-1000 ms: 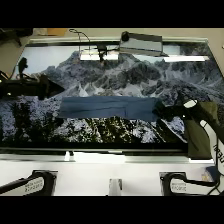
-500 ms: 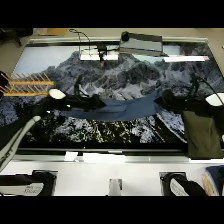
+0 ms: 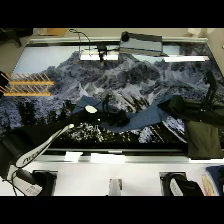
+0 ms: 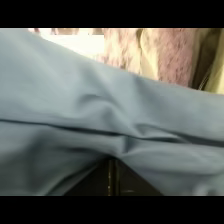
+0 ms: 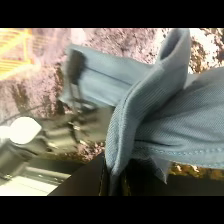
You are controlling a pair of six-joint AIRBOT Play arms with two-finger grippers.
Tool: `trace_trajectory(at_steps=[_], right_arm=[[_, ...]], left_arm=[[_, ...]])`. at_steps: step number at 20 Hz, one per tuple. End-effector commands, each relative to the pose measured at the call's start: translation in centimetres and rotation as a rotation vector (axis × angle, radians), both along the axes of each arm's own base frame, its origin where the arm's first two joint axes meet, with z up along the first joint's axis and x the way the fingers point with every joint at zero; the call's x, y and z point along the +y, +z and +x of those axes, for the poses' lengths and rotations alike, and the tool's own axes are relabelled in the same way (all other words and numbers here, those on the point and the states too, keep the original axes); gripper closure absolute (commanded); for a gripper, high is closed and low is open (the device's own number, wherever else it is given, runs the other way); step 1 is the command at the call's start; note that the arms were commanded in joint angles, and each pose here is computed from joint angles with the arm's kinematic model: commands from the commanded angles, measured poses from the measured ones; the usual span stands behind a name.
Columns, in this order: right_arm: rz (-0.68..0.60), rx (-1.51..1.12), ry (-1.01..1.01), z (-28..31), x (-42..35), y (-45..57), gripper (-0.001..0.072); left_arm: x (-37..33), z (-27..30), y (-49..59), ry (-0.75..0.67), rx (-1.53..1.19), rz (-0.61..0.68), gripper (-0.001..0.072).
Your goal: Fold the shirts.
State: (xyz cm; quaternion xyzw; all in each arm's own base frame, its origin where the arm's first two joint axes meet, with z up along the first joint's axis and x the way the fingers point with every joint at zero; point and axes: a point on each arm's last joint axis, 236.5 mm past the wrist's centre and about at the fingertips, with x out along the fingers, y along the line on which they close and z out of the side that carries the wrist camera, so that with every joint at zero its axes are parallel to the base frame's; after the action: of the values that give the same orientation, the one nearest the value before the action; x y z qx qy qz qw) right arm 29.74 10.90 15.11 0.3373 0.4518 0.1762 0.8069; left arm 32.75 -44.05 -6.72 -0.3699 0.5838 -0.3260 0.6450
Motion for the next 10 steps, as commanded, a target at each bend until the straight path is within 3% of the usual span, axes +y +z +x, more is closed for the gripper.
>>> trace_trajectory(at_steps=[1, 6, 10], right_arm=[[0.014, -0.068, -0.028, -0.1, 0.1, 2.0, 0.0686], [0.023, -0.063, -0.017, 1.0, 0.1, 1.3, 0.0687], [0.151, -0.123, 0.04, 3.9, 3.8, 2.1, 0.0688]], left_arm=[[-2.2, -2.9, -0.6, -0.056, 0.035, -0.011, 0.0668], [2.8, 3.7, 4.1, 0.023, -0.167, 0.008, 0.0671], [12.5, 8.5, 14.0, 0.102, -0.392, 0.056, 0.0671]])
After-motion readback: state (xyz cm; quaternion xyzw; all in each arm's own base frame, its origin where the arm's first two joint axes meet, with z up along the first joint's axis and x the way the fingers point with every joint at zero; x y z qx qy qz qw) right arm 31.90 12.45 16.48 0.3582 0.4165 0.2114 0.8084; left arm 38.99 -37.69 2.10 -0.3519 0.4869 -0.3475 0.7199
